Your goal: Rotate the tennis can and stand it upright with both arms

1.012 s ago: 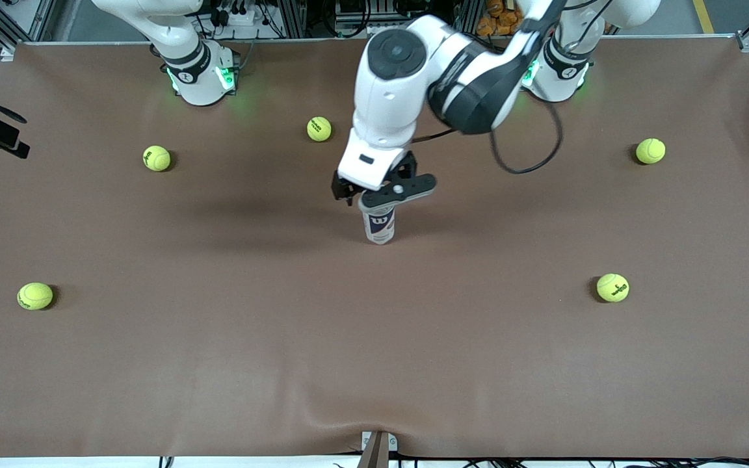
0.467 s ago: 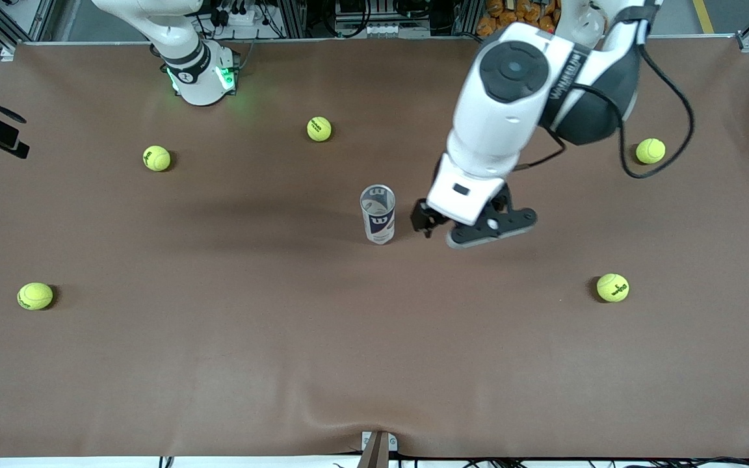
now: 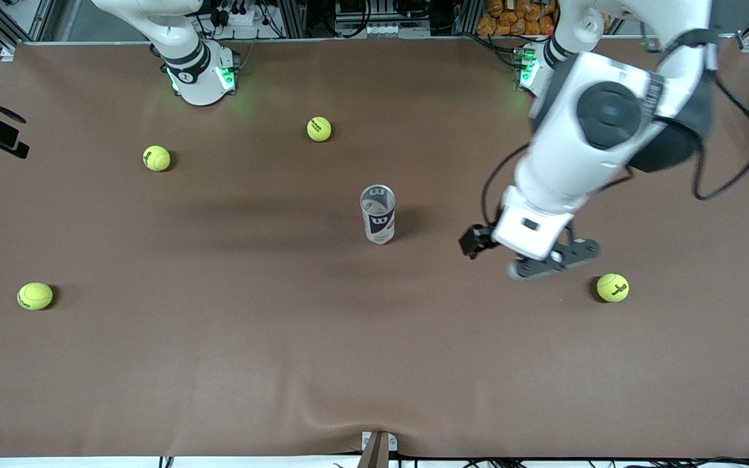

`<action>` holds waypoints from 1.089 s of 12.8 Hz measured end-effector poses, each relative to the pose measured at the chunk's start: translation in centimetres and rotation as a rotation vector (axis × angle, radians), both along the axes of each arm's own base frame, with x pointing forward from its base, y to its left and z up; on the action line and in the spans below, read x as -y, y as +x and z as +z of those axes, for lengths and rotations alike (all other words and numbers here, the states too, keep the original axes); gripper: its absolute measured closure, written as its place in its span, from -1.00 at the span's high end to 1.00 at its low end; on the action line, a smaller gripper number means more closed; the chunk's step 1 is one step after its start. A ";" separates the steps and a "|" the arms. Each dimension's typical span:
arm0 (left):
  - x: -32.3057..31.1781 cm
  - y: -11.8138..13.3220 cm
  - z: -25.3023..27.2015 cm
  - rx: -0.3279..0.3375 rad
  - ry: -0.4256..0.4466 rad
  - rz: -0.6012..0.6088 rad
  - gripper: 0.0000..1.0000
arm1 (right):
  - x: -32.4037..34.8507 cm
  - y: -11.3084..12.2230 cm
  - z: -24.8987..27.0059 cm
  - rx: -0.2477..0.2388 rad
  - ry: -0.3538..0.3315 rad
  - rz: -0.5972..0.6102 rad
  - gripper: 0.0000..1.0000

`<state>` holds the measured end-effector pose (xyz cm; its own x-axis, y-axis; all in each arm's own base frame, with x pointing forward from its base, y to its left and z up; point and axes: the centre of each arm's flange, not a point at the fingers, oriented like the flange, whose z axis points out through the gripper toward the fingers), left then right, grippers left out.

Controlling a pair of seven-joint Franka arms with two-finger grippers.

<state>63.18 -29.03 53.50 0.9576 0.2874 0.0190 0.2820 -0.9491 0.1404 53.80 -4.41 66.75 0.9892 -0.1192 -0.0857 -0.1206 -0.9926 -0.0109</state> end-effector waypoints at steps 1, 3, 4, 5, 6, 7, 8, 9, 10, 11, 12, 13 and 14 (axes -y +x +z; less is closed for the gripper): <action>-2.0 0.4 0.9 -0.006 -0.014 0.007 1.00 | 0.0 0.0 0.0 0.000 0.000 0.000 1.00; -6.0 0.1 3.6 0.004 0.039 -0.026 1.00 | 0.0 0.0 0.0 0.000 0.000 0.000 1.00; -7.8 -0.5 5.2 0.011 0.081 -0.046 1.00 | 0.0 0.0 0.0 0.000 0.000 0.000 1.00; -9.6 -1.1 6.7 0.008 0.109 -0.057 1.00 | 0.0 0.0 0.0 0.000 0.000 0.000 1.00; -11.4 -1.6 7.7 -0.002 0.122 -0.075 1.00 | 0.0 0.0 0.0 0.000 0.000 0.000 1.00; -13.3 -1.9 8.2 -0.020 0.130 -0.099 1.00 | 0.0 0.0 0.0 0.000 0.000 0.000 1.00; -14.9 -2.0 8.2 -0.036 0.135 -0.116 1.00 | 0.0 0.0 0.0 0.000 0.000 0.000 1.00; -15.9 -2.1 8.0 -0.048 0.138 -0.119 1.00 | 0.0 0.0 0.0 0.000 0.000 0.000 1.00; -16.3 -2.3 7.8 -0.056 0.141 -0.117 1.00 | 0.0 0.0 0.0 0.000 0.000 0.000 1.00; -16.4 -2.6 7.7 -0.061 0.144 -0.117 1.00 | 0.0 0.0 0.0 0.000 0.000 0.000 1.00; -16.4 -3.0 7.9 -0.061 0.146 -0.117 1.00 | 0.0 0.0 0.0 0.000 0.000 0.000 1.00; -16.5 -3.6 8.3 -0.056 0.149 -0.117 1.00 | 0.0 0.0 0.0 0.000 0.000 0.000 1.00; -16.5 -4.6 8.9 -0.043 0.153 -0.117 1.00 | 0.0 0.0 0.0 0.000 0.000 0.000 1.00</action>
